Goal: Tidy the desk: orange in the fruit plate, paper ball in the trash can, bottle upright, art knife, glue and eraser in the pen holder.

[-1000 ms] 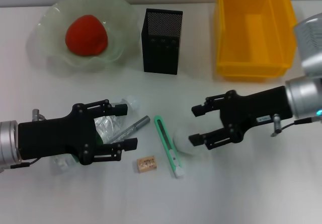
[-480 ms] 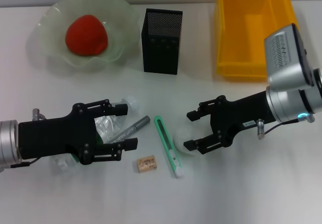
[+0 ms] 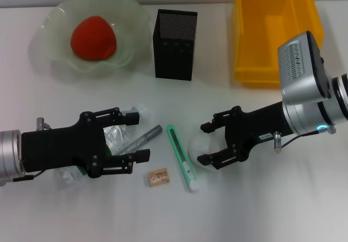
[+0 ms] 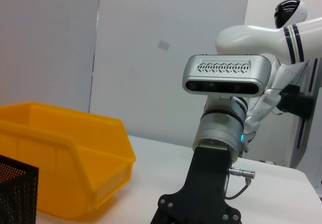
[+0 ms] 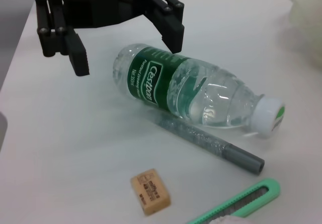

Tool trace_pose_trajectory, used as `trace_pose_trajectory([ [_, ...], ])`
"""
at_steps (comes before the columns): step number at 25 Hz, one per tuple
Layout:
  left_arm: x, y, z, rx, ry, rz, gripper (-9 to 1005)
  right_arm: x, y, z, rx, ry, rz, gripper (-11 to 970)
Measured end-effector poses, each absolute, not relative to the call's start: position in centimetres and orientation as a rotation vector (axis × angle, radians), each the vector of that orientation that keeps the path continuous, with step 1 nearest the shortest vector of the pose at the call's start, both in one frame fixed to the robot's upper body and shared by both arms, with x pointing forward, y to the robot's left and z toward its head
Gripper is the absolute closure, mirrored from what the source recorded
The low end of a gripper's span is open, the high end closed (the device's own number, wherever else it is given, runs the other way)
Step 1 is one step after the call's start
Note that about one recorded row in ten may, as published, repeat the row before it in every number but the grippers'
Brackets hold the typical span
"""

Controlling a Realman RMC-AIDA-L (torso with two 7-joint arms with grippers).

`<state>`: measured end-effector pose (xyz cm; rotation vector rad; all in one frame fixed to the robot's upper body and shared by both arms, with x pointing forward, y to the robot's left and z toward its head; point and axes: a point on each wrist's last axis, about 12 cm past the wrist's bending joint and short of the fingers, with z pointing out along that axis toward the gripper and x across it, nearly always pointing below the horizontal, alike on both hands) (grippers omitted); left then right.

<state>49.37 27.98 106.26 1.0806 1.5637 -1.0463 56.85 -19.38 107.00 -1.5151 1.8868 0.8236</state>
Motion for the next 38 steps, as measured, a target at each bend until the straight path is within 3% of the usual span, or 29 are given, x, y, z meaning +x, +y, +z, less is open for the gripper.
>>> trace_pose_trajectory([
  [9, 49.4, 27.8, 106.2, 1.079, 1.562, -1.049, 200, 57.0, -19.3, 106.8, -1.518, 1.893, 0.803, 182],
  [18, 49.4, 27.7, 106.2, 1.077, 1.559, -1.052, 200, 56.8, -19.5, 106.9, -1.486, 1.888, 0.822, 403],
  [30, 49.4, 27.8, 106.2, 1.059, 1.561, -1.04, 200, 53.9, -23.9, 108.5, -1.191, 1.634, 0.948, 423],
  [38, 49.7, 27.4, 106.3, 1.03, 1.526, -1.02, 200, 51.3, -25.9, 107.3, -0.957, 1.462, 0.95, 424],
])
